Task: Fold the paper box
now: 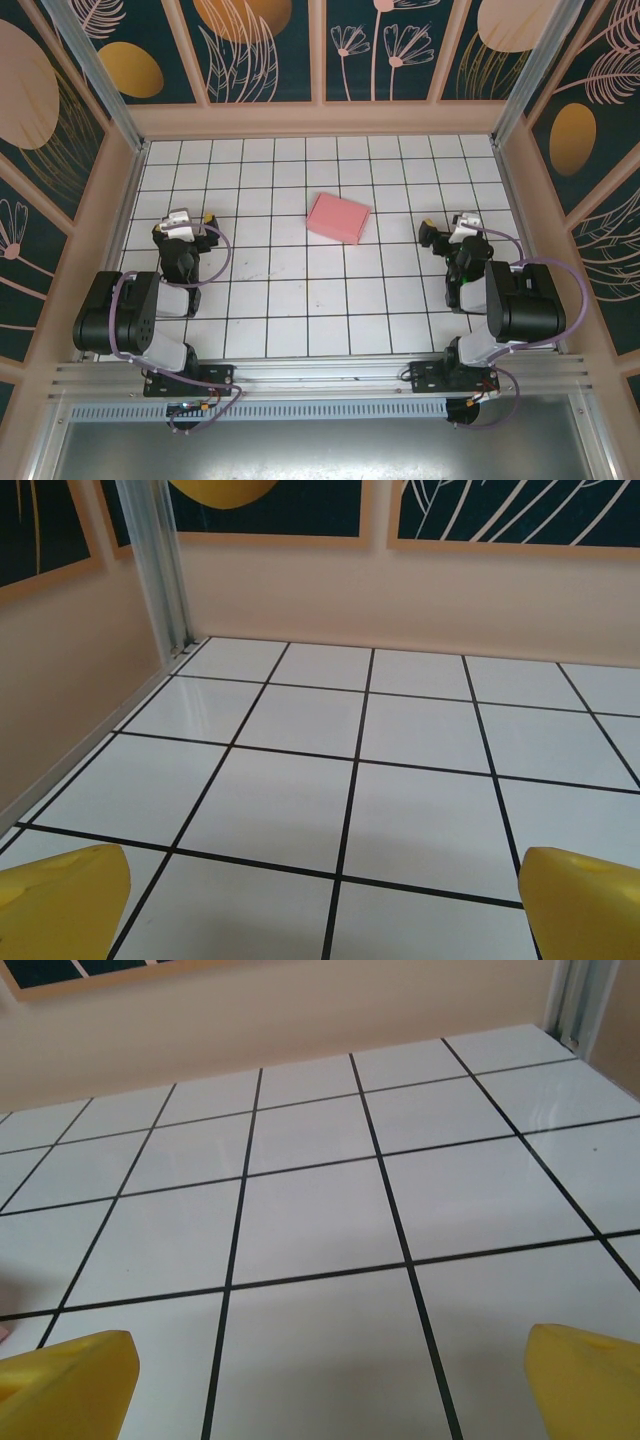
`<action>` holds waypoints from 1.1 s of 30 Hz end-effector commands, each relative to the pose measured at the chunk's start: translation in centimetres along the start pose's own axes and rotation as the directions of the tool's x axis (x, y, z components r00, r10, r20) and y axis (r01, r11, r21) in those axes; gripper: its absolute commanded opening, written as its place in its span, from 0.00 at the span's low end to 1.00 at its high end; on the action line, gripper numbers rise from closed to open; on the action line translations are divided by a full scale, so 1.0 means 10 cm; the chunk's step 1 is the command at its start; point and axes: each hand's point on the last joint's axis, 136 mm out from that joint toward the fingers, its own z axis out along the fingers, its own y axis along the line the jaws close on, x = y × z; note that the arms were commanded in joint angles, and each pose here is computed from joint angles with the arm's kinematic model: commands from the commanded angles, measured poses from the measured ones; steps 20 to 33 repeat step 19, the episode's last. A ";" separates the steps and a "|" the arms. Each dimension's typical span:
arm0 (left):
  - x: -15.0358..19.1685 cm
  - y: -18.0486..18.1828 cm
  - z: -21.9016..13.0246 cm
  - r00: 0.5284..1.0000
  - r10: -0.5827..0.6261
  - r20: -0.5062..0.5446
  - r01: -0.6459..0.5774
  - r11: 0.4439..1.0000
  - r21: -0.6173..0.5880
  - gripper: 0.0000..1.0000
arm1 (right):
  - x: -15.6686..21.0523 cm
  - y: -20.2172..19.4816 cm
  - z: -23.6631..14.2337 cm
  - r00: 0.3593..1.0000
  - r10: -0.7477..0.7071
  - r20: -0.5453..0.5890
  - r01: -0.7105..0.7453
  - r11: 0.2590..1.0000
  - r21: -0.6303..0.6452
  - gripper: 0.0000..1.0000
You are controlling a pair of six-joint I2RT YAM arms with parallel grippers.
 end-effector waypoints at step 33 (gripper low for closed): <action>-0.12 -0.02 0.02 0.999 -0.031 0.043 0.031 0.999 0.014 0.99 | -0.23 0.02 0.03 0.997 0.005 0.083 -0.004 1.000 -0.004 0.99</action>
